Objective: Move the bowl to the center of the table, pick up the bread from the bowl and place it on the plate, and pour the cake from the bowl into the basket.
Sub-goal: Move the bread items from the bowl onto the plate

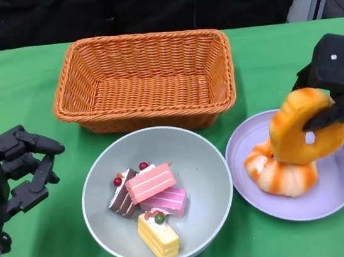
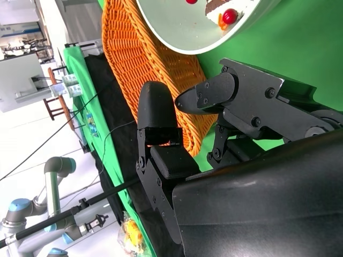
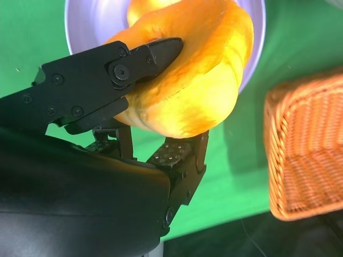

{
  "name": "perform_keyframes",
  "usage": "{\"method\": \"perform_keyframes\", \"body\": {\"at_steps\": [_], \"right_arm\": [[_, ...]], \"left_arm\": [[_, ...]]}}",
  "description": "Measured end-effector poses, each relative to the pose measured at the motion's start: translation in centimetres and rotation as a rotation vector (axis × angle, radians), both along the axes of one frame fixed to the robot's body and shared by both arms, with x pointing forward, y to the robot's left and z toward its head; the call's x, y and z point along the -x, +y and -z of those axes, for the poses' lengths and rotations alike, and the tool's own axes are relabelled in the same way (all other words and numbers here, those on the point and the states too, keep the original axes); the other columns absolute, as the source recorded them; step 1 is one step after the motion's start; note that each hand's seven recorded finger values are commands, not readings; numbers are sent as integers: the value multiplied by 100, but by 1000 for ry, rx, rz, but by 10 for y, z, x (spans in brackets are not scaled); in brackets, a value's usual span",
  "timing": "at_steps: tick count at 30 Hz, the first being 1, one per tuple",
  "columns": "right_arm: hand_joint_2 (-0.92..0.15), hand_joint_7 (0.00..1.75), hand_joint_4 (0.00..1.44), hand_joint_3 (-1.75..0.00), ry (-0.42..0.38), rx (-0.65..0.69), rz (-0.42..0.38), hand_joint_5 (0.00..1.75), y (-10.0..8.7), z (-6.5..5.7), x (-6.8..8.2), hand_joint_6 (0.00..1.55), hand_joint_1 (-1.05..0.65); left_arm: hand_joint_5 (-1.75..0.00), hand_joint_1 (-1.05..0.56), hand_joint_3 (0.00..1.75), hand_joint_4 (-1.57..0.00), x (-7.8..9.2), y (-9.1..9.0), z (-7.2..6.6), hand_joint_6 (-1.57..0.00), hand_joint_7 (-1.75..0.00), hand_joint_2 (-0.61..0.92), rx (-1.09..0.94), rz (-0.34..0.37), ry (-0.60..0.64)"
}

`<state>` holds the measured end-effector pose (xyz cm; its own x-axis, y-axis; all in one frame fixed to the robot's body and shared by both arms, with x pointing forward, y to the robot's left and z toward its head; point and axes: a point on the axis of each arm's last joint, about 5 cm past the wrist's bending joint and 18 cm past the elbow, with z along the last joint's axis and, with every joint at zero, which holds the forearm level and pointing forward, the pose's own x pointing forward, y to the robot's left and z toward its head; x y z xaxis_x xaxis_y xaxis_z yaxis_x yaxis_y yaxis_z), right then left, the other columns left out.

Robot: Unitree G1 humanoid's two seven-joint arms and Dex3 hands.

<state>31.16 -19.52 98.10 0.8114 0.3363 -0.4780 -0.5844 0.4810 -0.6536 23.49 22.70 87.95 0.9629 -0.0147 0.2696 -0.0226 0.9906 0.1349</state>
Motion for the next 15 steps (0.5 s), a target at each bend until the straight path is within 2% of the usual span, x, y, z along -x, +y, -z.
{"method": "perform_keyframes", "body": {"at_steps": [5, 8, 15], "right_arm": [[-92, 129, 67, -17, 30, 17, -18, 150, 0, -2, 1, 64, -19], [-92, 130, 63, -18, 41, 28, -17, 147, -1, -3, 1, 63, -18], [-92, 138, 65, -23, 23, -25, -30, 168, -7, -8, 4, 62, -17]], "left_arm": [[-149, -8, 75, -81, 0, 0, 0, -83, -109, 73, -1, 2, -2], [-149, -8, 76, -81, 0, 0, 0, -83, -110, 72, -1, 2, -4], [-149, -8, 76, -80, -1, 0, -1, -83, -110, 72, -3, 4, -10]]}}
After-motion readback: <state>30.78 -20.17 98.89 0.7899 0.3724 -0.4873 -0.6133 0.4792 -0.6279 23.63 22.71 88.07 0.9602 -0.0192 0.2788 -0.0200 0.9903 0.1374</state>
